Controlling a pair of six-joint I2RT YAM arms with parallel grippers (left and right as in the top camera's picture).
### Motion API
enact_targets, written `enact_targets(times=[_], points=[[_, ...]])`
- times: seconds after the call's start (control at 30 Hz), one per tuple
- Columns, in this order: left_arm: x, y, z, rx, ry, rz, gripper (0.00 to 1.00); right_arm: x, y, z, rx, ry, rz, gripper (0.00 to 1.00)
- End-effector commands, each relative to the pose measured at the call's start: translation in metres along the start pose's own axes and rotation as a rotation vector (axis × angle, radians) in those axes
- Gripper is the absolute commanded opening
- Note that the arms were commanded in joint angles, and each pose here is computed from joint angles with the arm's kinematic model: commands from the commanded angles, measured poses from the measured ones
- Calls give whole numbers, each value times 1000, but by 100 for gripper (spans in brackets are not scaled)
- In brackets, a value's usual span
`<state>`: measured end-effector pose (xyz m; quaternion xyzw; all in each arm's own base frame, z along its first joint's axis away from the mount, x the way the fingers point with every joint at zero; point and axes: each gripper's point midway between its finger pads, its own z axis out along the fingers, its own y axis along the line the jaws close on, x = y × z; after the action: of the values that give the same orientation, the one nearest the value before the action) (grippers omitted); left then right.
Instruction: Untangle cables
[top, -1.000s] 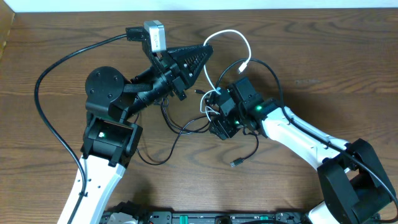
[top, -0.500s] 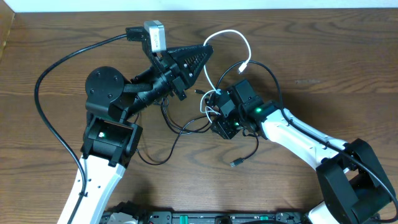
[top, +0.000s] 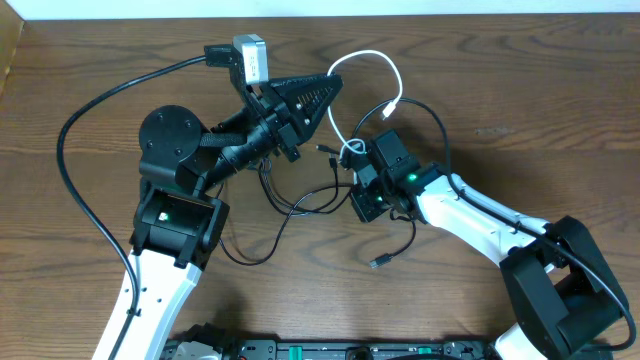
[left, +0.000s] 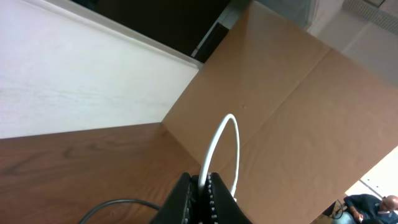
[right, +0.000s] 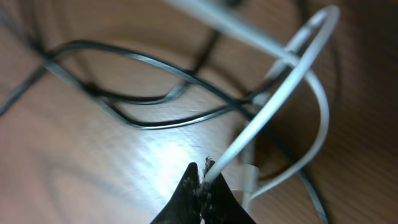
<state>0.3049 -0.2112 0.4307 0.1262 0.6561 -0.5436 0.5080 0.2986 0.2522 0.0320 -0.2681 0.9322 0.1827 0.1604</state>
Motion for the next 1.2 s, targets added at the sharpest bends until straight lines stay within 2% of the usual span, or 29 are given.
enact_targets(times=[0.0, 0.1, 0.27, 0.5, 0.67, 0.8, 1.0, 1.03, 1.17], points=[[-4, -4, -2, 4, 0, 35, 8, 12, -64, -9, 371, -19, 283, 1], [1, 3, -3, -20, 19, 25, 8, 16, -84, -17, 472, -33, 362, 1], [4, 25, -12, -96, 38, 15, 7, 17, -106, -26, 496, -48, 438, 1], [-17, 78, -52, -290, -12, -10, 8, 28, -158, -62, 552, -72, 619, 1], [-27, 100, -77, -377, -46, -37, 7, 45, -191, -83, 594, -67, 727, 1], [-22, 108, -82, -408, -31, -71, 8, 47, -199, -88, 539, -73, 762, 1], [-4, 117, -86, -444, 19, -138, 8, -4, -171, -106, 296, -215, 600, 1], [1, 119, -87, -455, 36, -154, 7, -27, -160, -127, 244, -301, 568, 1], [15, 124, -90, -481, 73, -208, 7, -77, -122, -185, 99, -501, 437, 1]])
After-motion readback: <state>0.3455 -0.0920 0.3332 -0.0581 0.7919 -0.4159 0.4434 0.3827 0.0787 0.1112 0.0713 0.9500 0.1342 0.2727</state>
